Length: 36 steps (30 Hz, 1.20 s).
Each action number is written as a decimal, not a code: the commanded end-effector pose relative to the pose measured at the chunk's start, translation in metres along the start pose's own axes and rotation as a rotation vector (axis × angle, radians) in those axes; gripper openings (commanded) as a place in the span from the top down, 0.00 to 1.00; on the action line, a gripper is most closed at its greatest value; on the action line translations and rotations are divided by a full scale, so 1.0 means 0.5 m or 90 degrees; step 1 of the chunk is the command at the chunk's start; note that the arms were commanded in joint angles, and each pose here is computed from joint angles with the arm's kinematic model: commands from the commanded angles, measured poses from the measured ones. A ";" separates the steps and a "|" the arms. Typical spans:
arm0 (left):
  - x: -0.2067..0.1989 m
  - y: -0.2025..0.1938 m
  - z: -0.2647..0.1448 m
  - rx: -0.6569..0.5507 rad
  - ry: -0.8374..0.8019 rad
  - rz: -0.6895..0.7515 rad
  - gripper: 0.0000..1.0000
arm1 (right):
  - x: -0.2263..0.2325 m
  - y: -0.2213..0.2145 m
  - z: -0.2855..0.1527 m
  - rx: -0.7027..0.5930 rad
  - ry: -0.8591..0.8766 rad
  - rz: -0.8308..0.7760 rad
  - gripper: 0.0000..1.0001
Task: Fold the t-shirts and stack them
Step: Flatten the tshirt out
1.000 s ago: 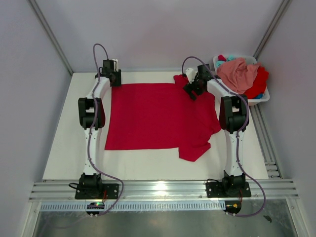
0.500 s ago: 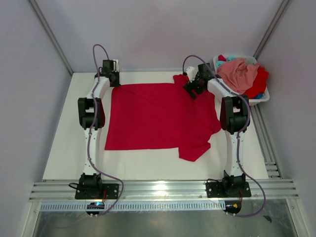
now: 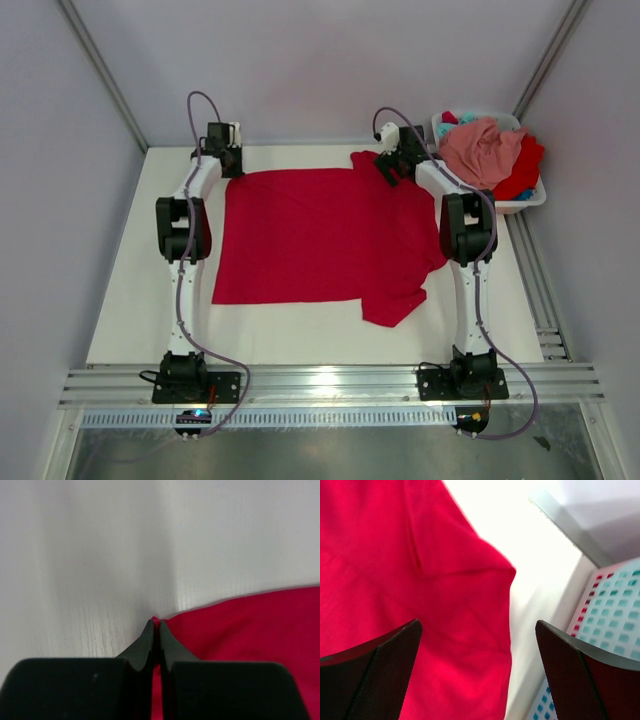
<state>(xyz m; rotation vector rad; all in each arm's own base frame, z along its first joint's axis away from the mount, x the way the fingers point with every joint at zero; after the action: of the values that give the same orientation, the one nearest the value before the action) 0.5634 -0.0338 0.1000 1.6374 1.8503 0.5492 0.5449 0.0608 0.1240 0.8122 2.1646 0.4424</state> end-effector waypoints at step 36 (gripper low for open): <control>-0.010 -0.001 -0.062 0.048 -0.019 -0.009 1.00 | 0.007 0.054 0.055 -0.116 0.097 -0.144 0.02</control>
<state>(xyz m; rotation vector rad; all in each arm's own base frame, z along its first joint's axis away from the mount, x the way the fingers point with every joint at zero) 0.5546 -0.0346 0.1023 1.6635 1.8682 0.5034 0.5701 0.0821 0.1121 0.4720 2.2793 0.6289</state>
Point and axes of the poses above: each gripper's point midway between its finger pads, its own z axis out along the fingers, its own x axis along the line the jaws close on, y = z × x, the point moved 10 cm from there along -z, back along the fingers, and after that the axes turned 9 degrees about -z, right-handed, at the moved point
